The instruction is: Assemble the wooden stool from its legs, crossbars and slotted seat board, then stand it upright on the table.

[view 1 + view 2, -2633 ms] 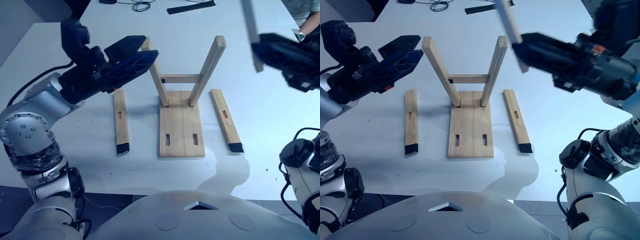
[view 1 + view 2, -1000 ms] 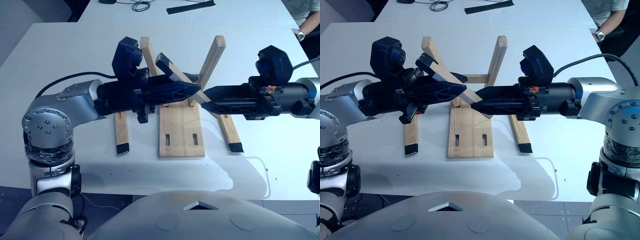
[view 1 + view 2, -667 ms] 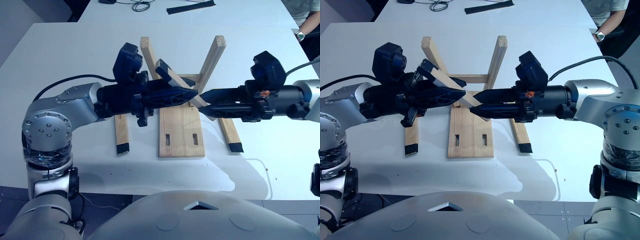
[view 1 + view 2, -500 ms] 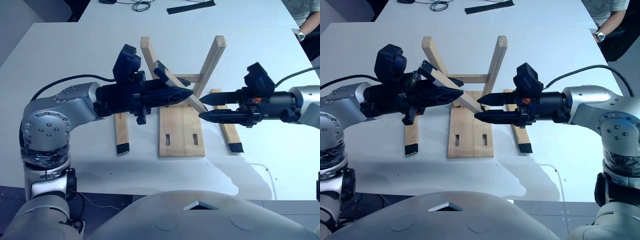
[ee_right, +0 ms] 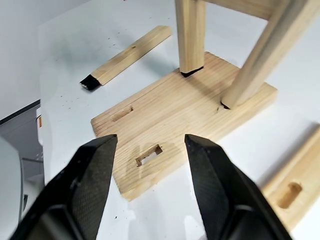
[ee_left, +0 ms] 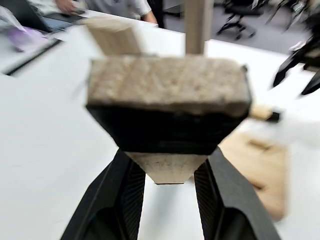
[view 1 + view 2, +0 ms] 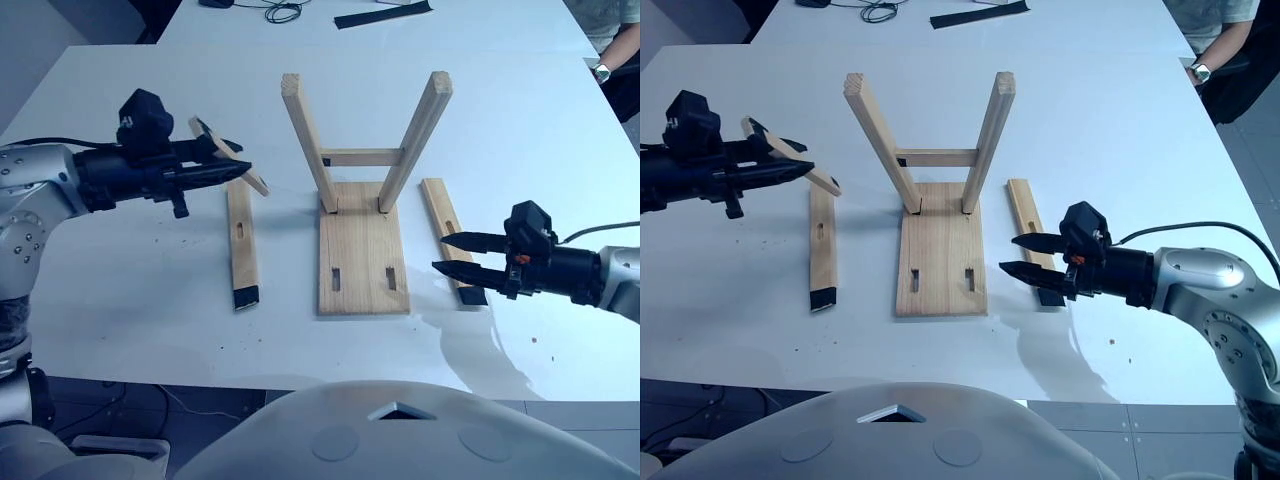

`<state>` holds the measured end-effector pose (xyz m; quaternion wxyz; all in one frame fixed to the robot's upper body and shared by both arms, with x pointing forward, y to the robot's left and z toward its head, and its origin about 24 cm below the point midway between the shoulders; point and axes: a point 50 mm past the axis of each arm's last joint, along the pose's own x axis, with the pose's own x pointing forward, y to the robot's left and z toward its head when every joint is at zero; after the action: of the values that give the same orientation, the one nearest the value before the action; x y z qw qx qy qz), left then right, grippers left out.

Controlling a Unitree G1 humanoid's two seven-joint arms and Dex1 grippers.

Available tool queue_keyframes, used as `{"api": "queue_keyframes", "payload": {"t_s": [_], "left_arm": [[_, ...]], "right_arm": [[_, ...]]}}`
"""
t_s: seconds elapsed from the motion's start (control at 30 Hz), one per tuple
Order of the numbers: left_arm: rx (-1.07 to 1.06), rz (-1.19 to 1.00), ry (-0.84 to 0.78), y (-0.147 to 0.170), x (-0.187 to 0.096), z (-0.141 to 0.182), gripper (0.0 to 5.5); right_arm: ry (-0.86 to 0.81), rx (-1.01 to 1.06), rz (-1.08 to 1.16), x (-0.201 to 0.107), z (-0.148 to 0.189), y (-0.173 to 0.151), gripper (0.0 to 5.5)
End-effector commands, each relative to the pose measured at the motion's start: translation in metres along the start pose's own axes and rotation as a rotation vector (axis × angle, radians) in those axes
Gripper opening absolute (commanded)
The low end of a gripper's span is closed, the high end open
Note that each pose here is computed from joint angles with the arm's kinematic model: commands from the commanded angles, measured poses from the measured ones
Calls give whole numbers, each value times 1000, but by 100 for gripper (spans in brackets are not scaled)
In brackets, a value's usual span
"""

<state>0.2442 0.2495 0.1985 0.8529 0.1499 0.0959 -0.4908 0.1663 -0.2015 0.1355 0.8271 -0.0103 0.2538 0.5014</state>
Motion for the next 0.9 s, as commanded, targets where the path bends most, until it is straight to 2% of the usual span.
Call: {"api": "queue_keyframes", "payload": {"t_s": [0.03,0.27,0.5,0.9], "left_arm": [[202,-36,35,12,-6,-24,129],[208,-163,15,6,-3,-60,129],[195,-156,63,7,-16,-75,129],[140,-152,116,4,-23,-99,129]], "right_arm": [[-41,-11,-77,0,-2,8,249],[-36,-17,-96,6,-2,5,249],[-5,-18,-100,5,-6,5,249],[24,-45,-106,13,-12,4,249]]}}
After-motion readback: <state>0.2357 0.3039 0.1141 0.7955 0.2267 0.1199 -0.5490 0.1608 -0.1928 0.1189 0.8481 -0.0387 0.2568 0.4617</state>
